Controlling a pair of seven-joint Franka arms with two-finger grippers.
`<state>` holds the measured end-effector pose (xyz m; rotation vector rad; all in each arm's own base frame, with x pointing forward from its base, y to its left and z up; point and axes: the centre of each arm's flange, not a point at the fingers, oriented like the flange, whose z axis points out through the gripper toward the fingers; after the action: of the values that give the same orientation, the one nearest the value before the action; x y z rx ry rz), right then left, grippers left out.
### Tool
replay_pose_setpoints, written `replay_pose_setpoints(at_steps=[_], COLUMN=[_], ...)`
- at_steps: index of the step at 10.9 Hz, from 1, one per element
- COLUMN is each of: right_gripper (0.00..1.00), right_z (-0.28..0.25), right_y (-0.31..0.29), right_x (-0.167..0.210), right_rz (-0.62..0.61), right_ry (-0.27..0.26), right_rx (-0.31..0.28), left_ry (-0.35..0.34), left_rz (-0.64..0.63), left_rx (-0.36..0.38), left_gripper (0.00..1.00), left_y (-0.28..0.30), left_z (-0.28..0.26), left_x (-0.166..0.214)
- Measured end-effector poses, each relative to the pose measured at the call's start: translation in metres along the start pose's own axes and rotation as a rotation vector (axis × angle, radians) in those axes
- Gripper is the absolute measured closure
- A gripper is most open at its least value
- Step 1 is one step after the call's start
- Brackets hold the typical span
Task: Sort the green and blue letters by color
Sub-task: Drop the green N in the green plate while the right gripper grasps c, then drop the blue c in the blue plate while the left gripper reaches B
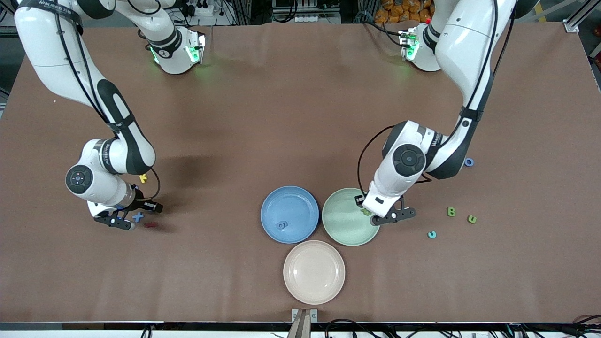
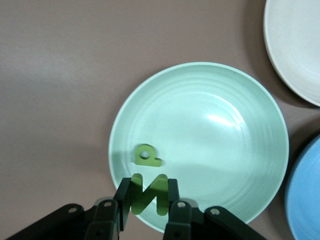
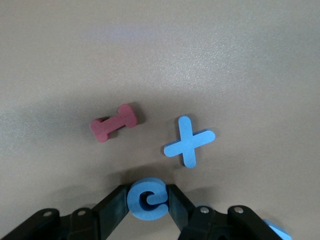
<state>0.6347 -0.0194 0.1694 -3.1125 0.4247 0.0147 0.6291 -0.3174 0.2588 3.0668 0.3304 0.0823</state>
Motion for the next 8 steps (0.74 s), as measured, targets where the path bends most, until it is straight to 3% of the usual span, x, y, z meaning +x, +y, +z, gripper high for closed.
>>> replay_pose_setpoints(at_steps=[3,8], right_gripper=[0.59,0.59], right_z=[0.0,-0.011], right_y=[-0.002,-0.016], right_x=[-0.001,-0.007], right_rz=[-0.003,-0.015], right_ry=[-0.01,-0.039], right_rx=[-0.001,0.005], left_ry=[-0.001,0.025], left_rz=[-0.016,0.038], left_rx=[-0.004,0.014], left_gripper=[0.65,0.01], left_y=[0.012,-0.003], left_z=[0.008,0.003], left_x=[-0.001,0.015])
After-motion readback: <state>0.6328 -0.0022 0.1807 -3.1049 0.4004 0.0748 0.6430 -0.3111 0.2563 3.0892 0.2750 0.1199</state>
